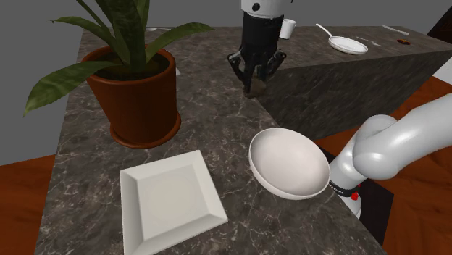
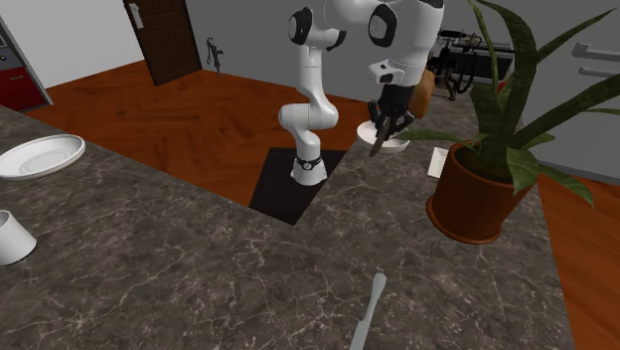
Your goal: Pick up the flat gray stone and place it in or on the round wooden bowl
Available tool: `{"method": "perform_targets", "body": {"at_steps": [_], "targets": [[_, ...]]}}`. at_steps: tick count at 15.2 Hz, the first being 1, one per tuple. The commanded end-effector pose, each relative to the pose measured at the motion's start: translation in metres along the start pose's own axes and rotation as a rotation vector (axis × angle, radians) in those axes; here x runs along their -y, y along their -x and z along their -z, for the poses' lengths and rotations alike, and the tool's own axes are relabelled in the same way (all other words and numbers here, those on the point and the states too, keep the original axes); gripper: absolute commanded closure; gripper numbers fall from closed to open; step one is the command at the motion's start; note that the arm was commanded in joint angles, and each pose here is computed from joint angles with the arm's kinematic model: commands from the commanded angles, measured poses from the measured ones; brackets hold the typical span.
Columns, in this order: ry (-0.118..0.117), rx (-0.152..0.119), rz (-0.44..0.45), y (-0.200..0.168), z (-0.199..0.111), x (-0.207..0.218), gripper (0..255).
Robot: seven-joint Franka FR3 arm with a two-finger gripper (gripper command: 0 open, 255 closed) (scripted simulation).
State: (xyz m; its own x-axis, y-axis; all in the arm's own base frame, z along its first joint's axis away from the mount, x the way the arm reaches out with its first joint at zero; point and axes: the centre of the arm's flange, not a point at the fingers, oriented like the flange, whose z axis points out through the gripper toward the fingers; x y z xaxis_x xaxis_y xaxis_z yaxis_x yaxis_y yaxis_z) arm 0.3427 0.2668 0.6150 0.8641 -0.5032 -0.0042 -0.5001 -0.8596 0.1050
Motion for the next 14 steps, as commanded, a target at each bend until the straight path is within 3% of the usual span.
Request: {"method": "perform_targets", "body": {"at_steps": [1, 12, 14], "targets": [[0.000, 0.001, -0.001, 0.027, -0.001, -0.009, 255], [0.000, 0.001, -0.001, 0.164, -0.005, -0.050, 255], [0.000, 0.001, -0.001, 0.164, -0.016, -0.049, 255]]}}
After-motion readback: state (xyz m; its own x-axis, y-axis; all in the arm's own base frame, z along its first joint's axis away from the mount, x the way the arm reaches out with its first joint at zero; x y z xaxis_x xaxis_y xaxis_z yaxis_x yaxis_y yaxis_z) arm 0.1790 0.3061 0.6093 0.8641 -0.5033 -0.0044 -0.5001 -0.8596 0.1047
